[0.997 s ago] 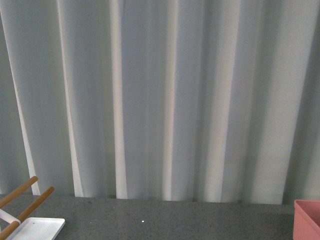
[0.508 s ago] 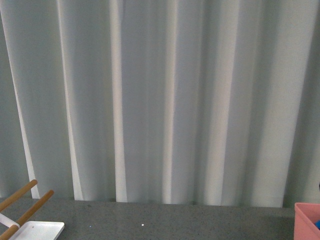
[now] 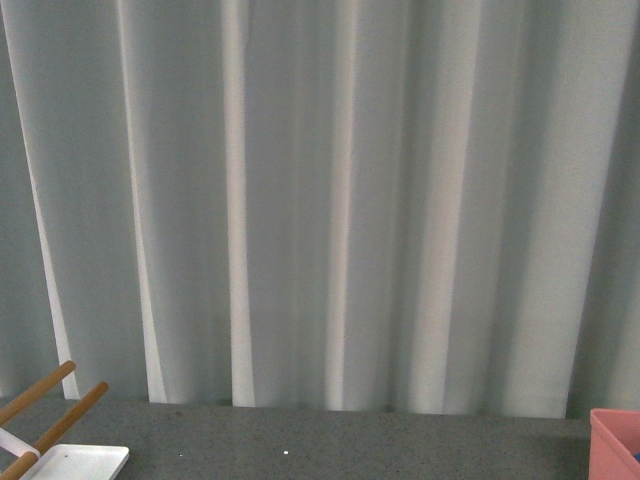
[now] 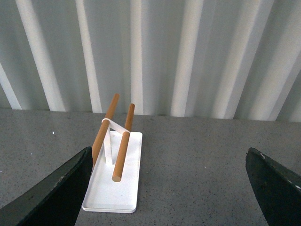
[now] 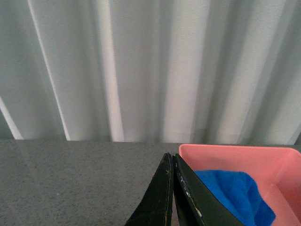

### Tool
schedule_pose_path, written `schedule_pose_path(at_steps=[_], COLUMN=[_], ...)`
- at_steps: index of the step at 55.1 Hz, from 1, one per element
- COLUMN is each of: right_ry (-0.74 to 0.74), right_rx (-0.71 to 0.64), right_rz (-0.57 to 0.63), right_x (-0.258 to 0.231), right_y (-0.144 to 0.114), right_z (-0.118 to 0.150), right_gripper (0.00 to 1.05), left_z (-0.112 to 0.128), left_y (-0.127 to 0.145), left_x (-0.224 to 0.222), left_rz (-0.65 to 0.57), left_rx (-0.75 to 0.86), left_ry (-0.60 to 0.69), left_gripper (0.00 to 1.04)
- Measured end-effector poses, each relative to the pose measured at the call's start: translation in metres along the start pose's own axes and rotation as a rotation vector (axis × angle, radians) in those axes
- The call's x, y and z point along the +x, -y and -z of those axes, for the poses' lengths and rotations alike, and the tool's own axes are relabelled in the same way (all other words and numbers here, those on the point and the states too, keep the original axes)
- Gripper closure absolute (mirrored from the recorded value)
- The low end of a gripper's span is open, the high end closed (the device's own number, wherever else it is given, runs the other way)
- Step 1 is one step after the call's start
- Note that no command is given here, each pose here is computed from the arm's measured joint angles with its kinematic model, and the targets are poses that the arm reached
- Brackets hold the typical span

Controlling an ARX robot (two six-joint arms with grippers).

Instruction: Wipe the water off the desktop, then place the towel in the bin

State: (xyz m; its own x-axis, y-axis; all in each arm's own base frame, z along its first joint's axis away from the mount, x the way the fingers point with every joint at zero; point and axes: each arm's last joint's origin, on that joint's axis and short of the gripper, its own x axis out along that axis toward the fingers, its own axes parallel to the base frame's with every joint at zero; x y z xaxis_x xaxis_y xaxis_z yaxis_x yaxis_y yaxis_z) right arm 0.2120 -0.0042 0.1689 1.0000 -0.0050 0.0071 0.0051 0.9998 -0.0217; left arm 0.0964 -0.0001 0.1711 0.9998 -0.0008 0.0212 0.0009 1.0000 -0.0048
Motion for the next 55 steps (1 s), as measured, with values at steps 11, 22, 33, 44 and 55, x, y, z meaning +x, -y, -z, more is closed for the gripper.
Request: schedule_pose_path(at_steps=[11, 22, 33, 44, 55], right_ry=[-0.023, -0.021, 0.0, 0.011, 0.018], right_rx=[0.0, 0.001, 0.001, 0.004, 0.005], right_rz=[-0.015, -0.015, -0.012, -0.011, -0.008], right_x=[-0.03, -0.053, -0.069, -0.08, -0.09], right_y=[-0.004, -0.004, -0.004, -0.004, -0.004], right_z=[0.007, 0.006, -0.001, -0.005, -0.007], right_gripper=[1.01, 1.01, 1.01, 1.01, 1.01], left_z=[0.0, 0.0, 0.0, 0.0, 0.0], left_y=[0.0, 0.0, 0.0, 0.0, 0.0], left_x=[0.0, 0.0, 0.0, 0.0, 0.0], left_rz=[0.0, 0.0, 0.0, 0.0, 0.0], left_rx=[0.0, 0.0, 0.0, 0.0, 0.0], left_ry=[0.0, 0.0, 0.0, 0.0, 0.0], left_gripper=[0.07, 0.07, 0.07, 0.07, 0.07])
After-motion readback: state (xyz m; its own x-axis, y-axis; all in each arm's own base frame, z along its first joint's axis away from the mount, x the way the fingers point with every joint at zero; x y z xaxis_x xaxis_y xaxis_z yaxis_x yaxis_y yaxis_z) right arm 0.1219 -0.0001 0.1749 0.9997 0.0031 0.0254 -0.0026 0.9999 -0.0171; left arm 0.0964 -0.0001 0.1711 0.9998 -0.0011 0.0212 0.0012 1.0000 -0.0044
